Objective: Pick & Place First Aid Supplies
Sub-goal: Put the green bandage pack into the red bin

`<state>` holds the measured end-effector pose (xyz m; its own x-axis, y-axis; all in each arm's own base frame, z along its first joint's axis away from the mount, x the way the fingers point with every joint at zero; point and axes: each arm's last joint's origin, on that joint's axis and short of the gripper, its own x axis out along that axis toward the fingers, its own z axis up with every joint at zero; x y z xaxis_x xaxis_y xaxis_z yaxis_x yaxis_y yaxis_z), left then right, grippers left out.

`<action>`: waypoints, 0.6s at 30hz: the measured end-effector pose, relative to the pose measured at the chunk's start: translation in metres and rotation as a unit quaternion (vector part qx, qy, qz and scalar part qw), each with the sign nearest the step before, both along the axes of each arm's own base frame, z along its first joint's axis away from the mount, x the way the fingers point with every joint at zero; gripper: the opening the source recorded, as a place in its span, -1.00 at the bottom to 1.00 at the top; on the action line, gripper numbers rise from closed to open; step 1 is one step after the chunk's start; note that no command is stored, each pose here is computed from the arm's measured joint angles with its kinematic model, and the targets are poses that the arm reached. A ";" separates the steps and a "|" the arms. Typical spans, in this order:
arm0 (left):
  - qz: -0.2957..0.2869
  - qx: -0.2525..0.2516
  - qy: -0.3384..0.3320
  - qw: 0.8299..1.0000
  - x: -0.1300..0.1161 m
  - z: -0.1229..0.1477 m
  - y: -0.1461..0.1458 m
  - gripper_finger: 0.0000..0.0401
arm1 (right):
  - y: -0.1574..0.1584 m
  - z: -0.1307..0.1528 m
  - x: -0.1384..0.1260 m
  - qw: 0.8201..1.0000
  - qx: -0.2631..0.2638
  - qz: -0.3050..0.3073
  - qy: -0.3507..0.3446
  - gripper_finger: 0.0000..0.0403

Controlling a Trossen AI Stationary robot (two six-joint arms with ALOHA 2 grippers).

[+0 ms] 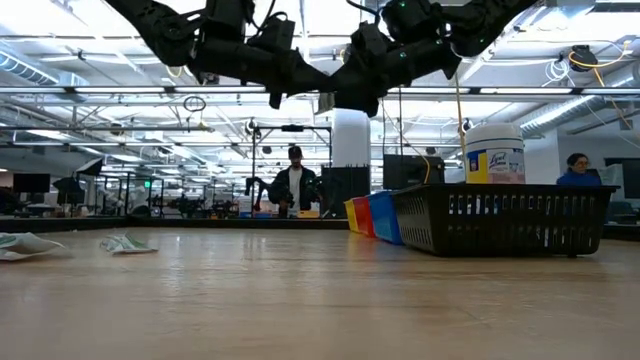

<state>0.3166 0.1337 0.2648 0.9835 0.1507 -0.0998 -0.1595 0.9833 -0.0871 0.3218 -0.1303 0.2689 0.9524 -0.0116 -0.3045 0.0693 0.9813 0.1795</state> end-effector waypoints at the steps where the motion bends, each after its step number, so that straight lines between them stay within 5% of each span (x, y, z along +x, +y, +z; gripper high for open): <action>1: -0.002 0.000 0.000 1.000 0.000 0.000 -0.001 -1.00 | 0.000 0.001 0.000 1.000 -0.002 -0.002 -0.003 0.03; 7: -0.001 -0.007 0.007 1.000 0.001 -0.002 -0.002 -1.00 | 0.003 -0.001 0.001 1.000 -0.015 0.000 0.007 -0.87; 13: 0.001 -0.050 0.003 0.999 0.001 -0.002 -0.002 -0.89 | 0.000 -0.007 -0.004 0.999 -0.010 0.002 0.046 -0.99; 18: -0.029 -0.083 0.080 0.993 -0.003 -0.017 -0.004 -0.60 | -0.007 -0.021 -0.019 0.992 -0.003 0.018 0.126 -0.99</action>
<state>0.3134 0.1297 0.2475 0.9595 0.0624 -0.2748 -0.1278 0.9655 -0.2268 0.3030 -0.1371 0.2476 0.8455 0.0190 -0.5336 0.0756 0.9851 0.1548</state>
